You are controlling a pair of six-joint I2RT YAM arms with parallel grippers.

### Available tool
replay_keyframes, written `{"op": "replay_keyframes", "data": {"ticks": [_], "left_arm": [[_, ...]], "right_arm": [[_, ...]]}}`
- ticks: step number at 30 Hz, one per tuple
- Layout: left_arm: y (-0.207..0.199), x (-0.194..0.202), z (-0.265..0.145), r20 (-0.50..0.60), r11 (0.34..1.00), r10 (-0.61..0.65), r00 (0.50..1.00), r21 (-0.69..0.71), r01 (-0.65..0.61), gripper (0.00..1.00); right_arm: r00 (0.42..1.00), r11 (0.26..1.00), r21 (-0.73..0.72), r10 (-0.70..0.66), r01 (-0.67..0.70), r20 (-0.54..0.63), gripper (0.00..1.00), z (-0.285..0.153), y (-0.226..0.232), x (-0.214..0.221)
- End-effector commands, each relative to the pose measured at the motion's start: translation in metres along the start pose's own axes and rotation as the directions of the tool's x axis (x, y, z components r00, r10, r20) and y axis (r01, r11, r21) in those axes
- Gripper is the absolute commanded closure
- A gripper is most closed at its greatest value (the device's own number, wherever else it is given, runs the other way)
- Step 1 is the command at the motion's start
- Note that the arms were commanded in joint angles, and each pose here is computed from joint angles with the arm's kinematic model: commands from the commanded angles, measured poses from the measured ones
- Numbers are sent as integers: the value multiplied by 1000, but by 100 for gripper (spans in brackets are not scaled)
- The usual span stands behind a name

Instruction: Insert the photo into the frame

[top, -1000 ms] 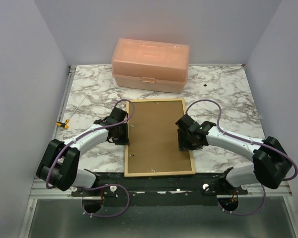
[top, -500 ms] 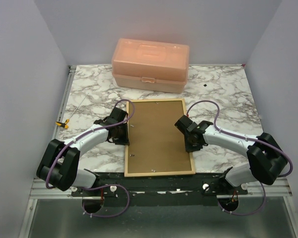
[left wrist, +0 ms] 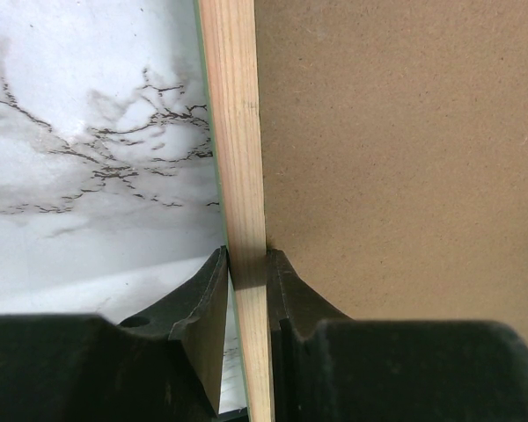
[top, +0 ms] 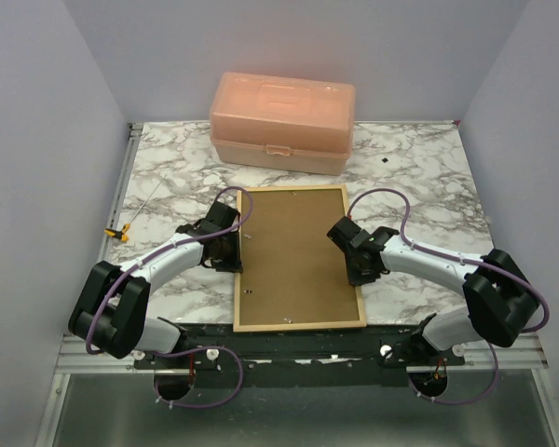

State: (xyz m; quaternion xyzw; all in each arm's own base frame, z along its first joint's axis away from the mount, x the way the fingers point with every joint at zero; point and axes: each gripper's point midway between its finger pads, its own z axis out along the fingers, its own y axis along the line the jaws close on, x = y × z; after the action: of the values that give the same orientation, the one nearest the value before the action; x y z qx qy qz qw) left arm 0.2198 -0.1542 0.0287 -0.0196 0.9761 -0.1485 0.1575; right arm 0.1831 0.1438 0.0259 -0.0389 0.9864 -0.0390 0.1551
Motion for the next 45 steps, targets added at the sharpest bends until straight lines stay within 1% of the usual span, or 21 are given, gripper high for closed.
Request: {"op": "replay_keyframes", "data": {"ticks": [1, 3, 5, 7, 9, 10, 11, 15, 17, 18, 20, 21, 24, 28, 33, 35, 36, 37, 40, 45], "left_arm": [[-11, 3, 3, -20, 998, 16, 1000, 57, -15, 80], [-11, 3, 3, -20, 998, 15, 1000, 54, -14, 80], [-10, 3, 4, -21, 999, 16, 1000, 48, -15, 81], [-9, 4, 3, -23, 999, 19, 1000, 45, -18, 81], [-8, 4, 4, -24, 999, 21, 999, 41, -20, 81], [-8, 3, 4, -24, 999, 22, 999, 39, -21, 82], [-8, 4, 4, -25, 999, 23, 999, 39, -22, 82], [-7, 3, 4, -28, 999, 24, 999, 34, -23, 82], [-6, 4, 4, -27, 999, 26, 999, 29, -25, 82], [-6, 4, 4, -26, 999, 26, 999, 29, -25, 82], [-7, 3, 4, -24, 999, 28, 999, 30, -27, 83], [-6, 4, 4, -28, 999, 28, 999, 29, -27, 83], [-7, 4, 4, -28, 999, 26, 999, 31, -25, 83], [-8, 3, 4, -27, 999, 26, 999, 36, -25, 83], [-9, 2, 3, -21, 999, 24, 999, 39, -24, 83], [-9, 2, 3, -22, 999, 25, 999, 41, -24, 83], [-9, 2, 3, -20, 999, 25, 999, 42, -24, 84], [-10, 2, 3, -21, 999, 23, 1000, 43, -22, 84], [-10, 2, 3, -21, 999, 23, 1000, 45, -22, 84], [-11, 1, 2, -17, 999, 22, 1000, 48, -21, 84]], "right_arm": [[1000, 990, -139, -3, 2, -3, 65, 9, 34, -6], [1000, 986, -164, -13, 11, -14, 46, 3, 38, -7], [1000, 982, -190, -23, 20, -12, 32, -4, 43, -10], [1000, 976, -214, -31, 29, -5, 19, -10, 47, -14], [999, 972, -230, -39, 40, 12, 10, -15, 51, -20], [999, 972, -231, -41, 45, 21, 7, -16, 52, -23], [999, 972, -232, -44, 50, 30, 7, -16, 53, -26], [999, 979, -195, -51, 50, 2, 6, -7, 51, -26], [999, 988, -148, -36, 34, -11, 9, -2, 43, -23], [1000, 992, -123, -27, 25, -14, 14, 1, 38, -21], [1000, 996, -85, -16, 13, -27, 29, 6, 29, -17], [999, 997, -80, -11, 8, -34, 34, 8, 27, -15], [999, 997, -71, -1, -2, -49, 37, 11, 23, -10], [998, 998, -67, 2, -6, -67, 49, 13, 21, -4], [997, 998, -64, -8, 4, -75, 74, 11, 18, 0], [997, 998, -63, -16, 11, -77, 87, 11, 17, 0], [997, 998, -59, -18, 14, -78, 98, 11, 16, 0], [997, 998, -59, -21, 17, -76, 100, 10, 16, 0], [997, 998, -47, -32, 29, -66, 100, 10, 14, -3], [999, 999, -27, -33, 33, 3, 100, 3, 9, -16]]}}
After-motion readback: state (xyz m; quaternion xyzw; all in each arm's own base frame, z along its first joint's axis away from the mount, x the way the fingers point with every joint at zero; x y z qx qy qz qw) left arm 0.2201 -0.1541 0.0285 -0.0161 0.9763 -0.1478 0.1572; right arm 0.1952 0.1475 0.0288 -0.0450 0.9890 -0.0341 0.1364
